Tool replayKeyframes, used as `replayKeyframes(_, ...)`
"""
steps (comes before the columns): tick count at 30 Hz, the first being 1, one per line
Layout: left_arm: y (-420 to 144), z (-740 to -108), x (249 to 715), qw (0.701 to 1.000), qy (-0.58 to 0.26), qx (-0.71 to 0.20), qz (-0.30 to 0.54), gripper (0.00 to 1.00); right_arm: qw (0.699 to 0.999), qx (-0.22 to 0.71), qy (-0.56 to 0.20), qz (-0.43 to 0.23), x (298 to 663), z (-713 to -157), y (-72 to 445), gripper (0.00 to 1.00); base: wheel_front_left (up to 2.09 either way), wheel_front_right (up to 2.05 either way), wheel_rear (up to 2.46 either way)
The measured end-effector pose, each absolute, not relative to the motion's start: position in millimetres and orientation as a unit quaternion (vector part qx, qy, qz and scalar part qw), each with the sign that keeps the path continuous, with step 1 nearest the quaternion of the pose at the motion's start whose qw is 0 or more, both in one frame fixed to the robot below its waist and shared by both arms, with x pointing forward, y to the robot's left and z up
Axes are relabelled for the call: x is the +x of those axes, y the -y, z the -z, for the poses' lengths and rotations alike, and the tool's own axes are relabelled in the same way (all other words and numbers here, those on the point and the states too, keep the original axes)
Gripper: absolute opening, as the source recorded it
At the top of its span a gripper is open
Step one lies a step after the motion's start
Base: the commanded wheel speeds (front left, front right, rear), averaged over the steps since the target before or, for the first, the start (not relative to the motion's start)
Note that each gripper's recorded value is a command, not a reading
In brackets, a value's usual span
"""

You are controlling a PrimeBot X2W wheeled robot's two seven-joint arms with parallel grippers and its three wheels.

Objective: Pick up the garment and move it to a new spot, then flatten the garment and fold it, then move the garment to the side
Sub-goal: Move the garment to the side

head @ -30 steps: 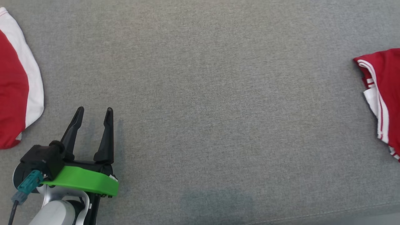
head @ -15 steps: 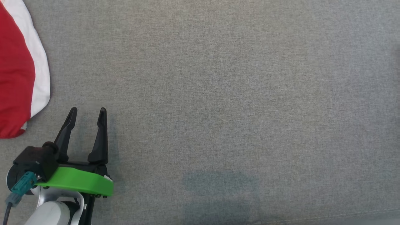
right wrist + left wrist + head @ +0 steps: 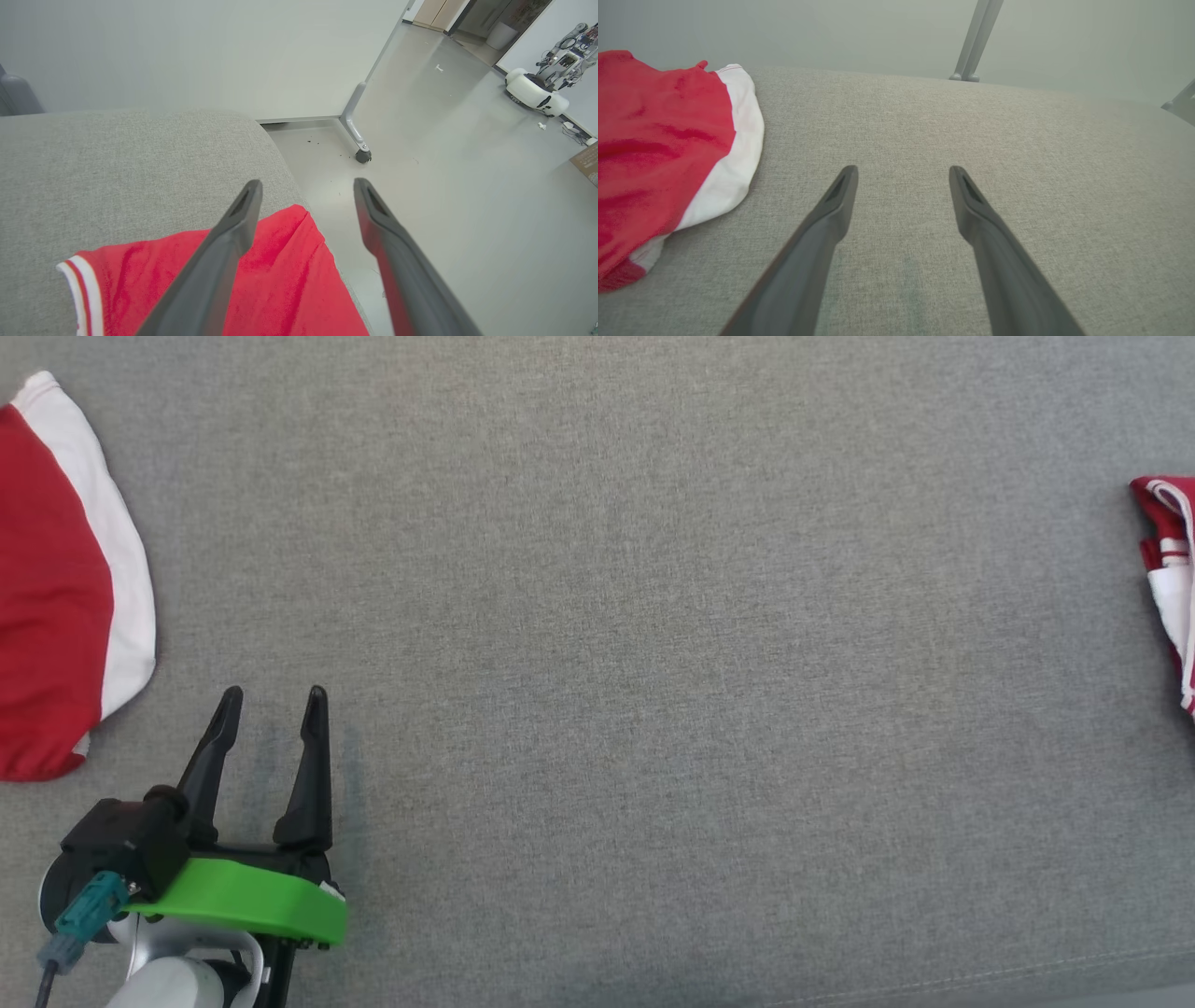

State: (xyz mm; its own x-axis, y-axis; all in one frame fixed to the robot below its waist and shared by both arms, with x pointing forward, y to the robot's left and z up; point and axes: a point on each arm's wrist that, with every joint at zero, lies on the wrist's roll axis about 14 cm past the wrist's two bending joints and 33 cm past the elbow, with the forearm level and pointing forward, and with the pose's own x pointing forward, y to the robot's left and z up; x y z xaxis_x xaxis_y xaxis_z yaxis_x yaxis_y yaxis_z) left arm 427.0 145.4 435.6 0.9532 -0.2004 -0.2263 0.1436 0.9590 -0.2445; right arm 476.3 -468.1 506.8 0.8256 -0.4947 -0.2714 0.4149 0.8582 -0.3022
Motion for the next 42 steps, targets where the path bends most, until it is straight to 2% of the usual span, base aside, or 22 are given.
replayKeyframes(8, -149.2, -447.0, 399.2, 0.982, -0.114, -0.122, 0.084, 1.00, 0.980, -0.129, -0.040, 0.147, 457.2, -560.4, 410.7, 1.00, 0.00, 0.00, 0.00)
replayKeyframes(14, -168.7, -455.4, 382.8, 0.986, -0.099, -0.118, 0.059, 1.00, 0.992, -0.108, -0.009, 0.072, 433.7, -557.3, 351.0, 1.00, 0.00, 0.00, 0.00)
replayKeyframes(22, -216.7, -458.0, 348.1, 0.989, -0.084, -0.119, -0.019, 1.00, 0.997, -0.069, 0.006, -0.023, 407.5, -531.0, 256.3, 1.00, 0.00, 0.00, 0.00)
replayKeyframes(27, -231.4, -451.9, 317.9, 0.988, -0.086, -0.124, -0.046, 1.00, 0.998, -0.029, -0.004, -0.049, 380.8, -505.1, 215.7, 1.00, 0.00, 0.00, 0.00)
replayKeyframes(34, -259.0, -463.2, 296.3, 0.988, -0.052, -0.120, -0.081, 1.00, 0.998, -0.004, -0.012, -0.066, 362.7, -483.1, 179.9, 1.00, 0.00, 0.00, 0.00)
replayKeyframes(39, -268.6, -466.3, 285.7, 0.988, -0.037, -0.116, -0.090, 1.00, 0.998, -0.008, -0.014, -0.057, 355.8, -476.5, 180.2, 1.00, 0.00, 0.00, 0.00)
replayKeyframes(42, -266.1, -466.0, 287.4, 0.989, -0.034, -0.119, -0.084, 1.00, 0.999, -0.010, -0.012, -0.030, 351.9, -475.8, 194.6, 1.00, 0.00, 0.00, 0.00)
